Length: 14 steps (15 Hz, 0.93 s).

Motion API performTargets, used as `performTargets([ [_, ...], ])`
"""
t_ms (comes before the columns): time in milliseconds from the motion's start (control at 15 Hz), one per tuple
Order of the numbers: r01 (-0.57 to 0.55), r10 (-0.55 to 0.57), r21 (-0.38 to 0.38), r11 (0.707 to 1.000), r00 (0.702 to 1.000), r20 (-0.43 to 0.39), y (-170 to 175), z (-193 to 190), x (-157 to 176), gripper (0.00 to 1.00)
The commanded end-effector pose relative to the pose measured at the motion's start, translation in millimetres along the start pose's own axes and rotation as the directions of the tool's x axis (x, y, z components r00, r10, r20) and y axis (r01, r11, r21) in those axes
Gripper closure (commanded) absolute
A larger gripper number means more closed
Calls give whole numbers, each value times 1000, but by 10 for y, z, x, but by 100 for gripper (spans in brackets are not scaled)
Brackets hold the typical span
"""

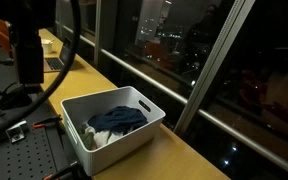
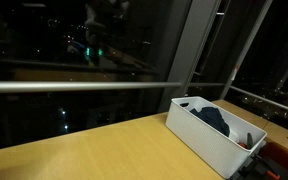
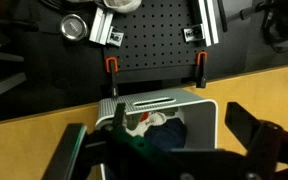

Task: Remove the items from the white basket, put them on the table and then put them back in the white basket

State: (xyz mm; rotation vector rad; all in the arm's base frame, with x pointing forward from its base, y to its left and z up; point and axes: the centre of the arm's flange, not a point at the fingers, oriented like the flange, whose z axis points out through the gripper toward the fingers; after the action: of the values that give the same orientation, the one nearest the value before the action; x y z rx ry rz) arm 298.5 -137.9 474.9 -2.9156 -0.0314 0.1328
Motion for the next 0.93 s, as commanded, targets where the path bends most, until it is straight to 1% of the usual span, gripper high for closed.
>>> performTargets([
  [0,0,0,-1,1000,1000,-2,1,-6,1,0],
  [733,0,0,-1,1000,1000,-4,1,-19,3,0],
  [867,15,-15,-6,1000,1000,-8,-60,-134,162,0],
])
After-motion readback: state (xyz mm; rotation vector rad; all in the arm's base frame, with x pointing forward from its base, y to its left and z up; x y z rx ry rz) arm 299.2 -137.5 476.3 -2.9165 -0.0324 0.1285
